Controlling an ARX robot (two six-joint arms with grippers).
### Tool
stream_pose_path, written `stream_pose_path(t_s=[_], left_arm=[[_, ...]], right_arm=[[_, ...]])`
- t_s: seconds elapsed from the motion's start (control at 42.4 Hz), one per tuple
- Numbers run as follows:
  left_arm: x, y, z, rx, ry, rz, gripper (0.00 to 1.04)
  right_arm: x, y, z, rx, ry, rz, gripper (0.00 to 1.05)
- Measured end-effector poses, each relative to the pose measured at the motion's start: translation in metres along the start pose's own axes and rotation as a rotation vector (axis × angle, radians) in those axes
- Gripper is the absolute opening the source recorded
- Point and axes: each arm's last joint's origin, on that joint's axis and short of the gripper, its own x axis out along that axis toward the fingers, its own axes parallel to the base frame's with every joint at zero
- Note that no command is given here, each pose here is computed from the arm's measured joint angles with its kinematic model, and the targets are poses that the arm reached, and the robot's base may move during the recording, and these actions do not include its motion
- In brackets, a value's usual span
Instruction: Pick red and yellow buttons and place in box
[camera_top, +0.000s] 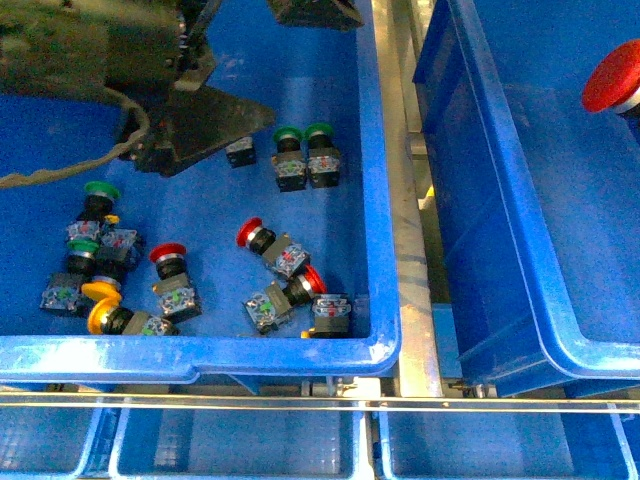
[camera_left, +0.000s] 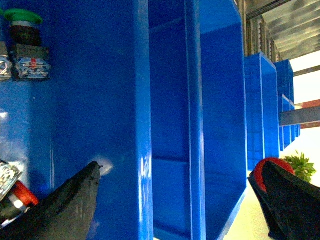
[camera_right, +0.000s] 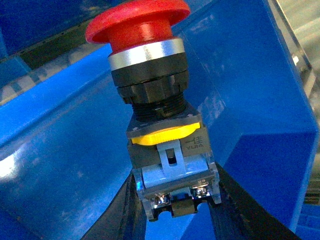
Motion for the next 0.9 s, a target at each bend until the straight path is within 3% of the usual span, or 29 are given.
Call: stream_pose_path(t_s=[0.236,0.589,0.896], left_arm=[[-0.043,0.011,-0.011,0.085,-0.032,0.045,0.97],[-0.07,0.033,-0.013,0.112,-0.085,0.137,0.97],[-0.101,0.021,-0.031,0.28,-0.167,0.168,0.97]], right_arm=[[-0.002,-0.01,-0.006,0.02,0.01,-0.06,0.26],[-0.004,-0.017,-0.011,0.035,0.021,-0.097,0.26],[-0.004,-0.026,-0.011,0.065,-0.002,-0.188,0.26]])
